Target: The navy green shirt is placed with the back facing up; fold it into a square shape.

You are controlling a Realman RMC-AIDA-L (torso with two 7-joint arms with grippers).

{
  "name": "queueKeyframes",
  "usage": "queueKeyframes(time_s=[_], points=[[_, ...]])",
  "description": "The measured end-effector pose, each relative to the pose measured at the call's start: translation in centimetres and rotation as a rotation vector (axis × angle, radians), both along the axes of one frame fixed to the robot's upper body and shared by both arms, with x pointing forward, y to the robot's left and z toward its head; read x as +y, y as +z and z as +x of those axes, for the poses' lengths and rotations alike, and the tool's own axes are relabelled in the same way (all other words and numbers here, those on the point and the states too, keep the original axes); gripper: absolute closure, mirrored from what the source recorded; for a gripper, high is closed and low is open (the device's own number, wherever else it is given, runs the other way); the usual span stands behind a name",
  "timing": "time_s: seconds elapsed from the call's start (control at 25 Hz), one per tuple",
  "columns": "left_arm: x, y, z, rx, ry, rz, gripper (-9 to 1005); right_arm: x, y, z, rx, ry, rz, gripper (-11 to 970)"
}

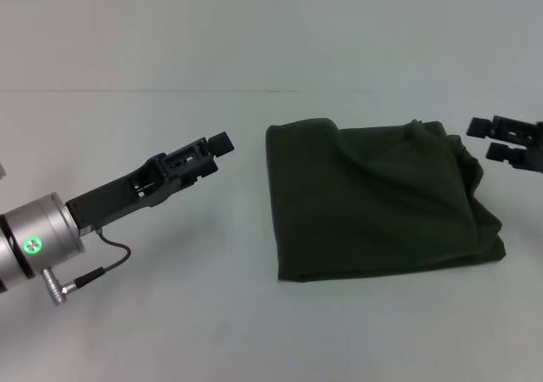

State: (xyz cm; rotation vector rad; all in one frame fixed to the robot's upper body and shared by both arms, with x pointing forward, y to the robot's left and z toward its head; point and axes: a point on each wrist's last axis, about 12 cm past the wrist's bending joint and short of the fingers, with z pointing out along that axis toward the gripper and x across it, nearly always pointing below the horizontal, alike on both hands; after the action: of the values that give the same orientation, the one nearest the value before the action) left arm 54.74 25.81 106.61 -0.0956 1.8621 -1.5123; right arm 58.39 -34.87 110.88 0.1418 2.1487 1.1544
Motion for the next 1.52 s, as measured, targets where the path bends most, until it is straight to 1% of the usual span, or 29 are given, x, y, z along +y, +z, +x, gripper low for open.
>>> queueKeyframes(time_s=[0.16,0.24,0.36,0.48,0.6,0.84,1.04,1.48,1.52], points=[[0.0,0.0,-0.2,-0.01,-0.017,0.015,164,0.9,1.9,2.7,0.11,0.026,-0.064,55],[0.0,0.0,-0.2,-0.013,-0.023,0.021,164,1.5,2.6,3.8,0.15,0.026,-0.093,57],[0.1,0.0,-0.3,-0.02,-0.027,0.028,164,2.6,3.4,5.1,0.166,0.028,-0.137,59],[0.1,0.0,-0.3,-0.025,-0.028,0.033,164,3.8,3.6,5.9,0.167,0.038,-0.169,61],[0.1,-0.1,-0.2,-0.026,-0.026,0.038,164,5.1,3.4,6.5,0.172,0.05,-0.209,62],[0.2,-0.1,-0.2,-0.033,-0.021,0.044,164,5.9,2.8,6.7,0.185,0.054,-0.254,65],[0.2,-0.1,-0.2,-0.033,-0.017,0.046,164,6.1,2.7,6.8,0.169,0.06,-0.291,266],[0.3,-0.1,-0.2,-0.039,-0.01,0.055,165,6.7,2.7,7.0,0.157,0.067,-0.307,483],[0.3,-0.2,-0.1,-0.038,-0.008,0.057,165,6.7,2.6,7.0,0.157,0.067,-0.309,562]])
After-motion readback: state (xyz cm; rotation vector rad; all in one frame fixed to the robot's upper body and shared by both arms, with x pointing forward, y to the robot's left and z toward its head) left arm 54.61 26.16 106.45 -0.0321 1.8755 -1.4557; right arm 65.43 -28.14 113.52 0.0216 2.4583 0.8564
